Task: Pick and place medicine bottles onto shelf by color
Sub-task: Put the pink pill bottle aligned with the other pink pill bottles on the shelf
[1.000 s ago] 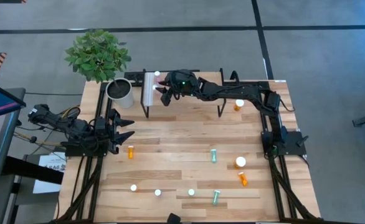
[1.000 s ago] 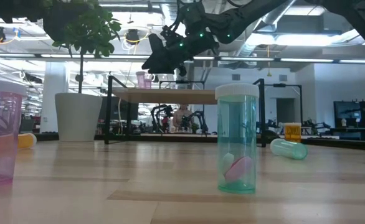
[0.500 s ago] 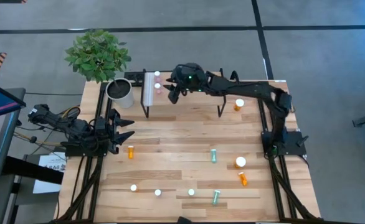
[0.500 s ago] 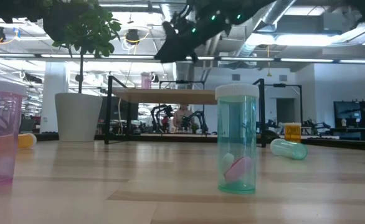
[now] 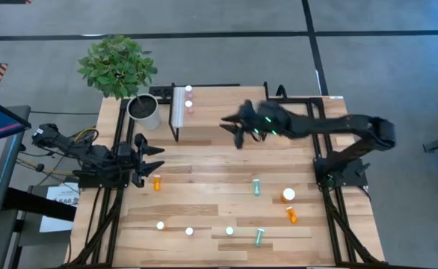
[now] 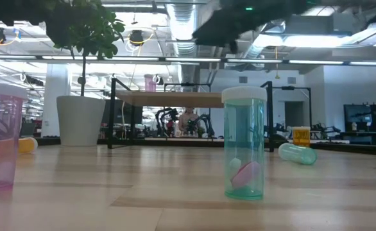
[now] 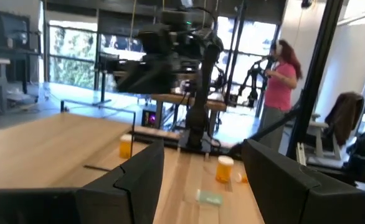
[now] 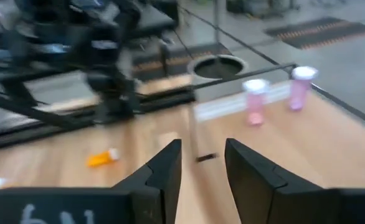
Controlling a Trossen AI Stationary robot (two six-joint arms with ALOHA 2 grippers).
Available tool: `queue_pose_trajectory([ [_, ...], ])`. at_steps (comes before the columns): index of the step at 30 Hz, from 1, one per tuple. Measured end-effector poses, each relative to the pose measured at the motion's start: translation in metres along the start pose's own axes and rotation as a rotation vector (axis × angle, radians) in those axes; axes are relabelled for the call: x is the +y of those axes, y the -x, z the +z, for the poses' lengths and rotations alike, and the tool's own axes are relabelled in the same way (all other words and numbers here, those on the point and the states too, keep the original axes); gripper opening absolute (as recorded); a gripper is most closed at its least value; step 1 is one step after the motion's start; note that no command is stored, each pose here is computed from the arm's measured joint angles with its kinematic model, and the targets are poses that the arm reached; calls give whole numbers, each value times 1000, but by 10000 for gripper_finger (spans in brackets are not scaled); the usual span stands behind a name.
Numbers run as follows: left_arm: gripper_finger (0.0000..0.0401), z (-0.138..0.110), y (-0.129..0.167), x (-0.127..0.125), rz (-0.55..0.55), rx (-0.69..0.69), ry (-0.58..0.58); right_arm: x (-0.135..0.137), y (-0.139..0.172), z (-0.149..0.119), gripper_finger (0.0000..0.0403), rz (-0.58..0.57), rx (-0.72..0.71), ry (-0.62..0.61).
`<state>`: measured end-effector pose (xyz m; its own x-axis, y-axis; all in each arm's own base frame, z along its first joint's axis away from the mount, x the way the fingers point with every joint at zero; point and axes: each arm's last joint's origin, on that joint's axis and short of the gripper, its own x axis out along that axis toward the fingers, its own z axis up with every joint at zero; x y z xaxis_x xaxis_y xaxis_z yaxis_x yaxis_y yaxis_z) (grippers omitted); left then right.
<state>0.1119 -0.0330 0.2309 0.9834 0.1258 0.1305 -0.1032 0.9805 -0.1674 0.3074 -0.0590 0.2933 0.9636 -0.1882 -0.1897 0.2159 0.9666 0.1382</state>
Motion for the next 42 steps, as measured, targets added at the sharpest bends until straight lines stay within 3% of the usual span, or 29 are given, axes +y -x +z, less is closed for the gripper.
queue_pose_trajectory([
  [5,206,4,-16,-10,2,67,4,37,47,-33,141,149,-133,0],
  [13,206,-1,-59,-44,-56,249,6,71,91,-51,139,145,-219,75],
  [18,206,-13,-87,-75,-130,415,-22,83,99,-53,139,190,-225,121],
  [28,206,-9,-122,-140,-210,758,-122,98,101,-61,137,253,-191,124],
  [34,206,-34,-125,-170,-270,868,-154,98,101,-61,137,255,-193,114],
  [42,206,-61,-114,-186,-264,978,-111,98,101,-61,134,254,-188,101],
])
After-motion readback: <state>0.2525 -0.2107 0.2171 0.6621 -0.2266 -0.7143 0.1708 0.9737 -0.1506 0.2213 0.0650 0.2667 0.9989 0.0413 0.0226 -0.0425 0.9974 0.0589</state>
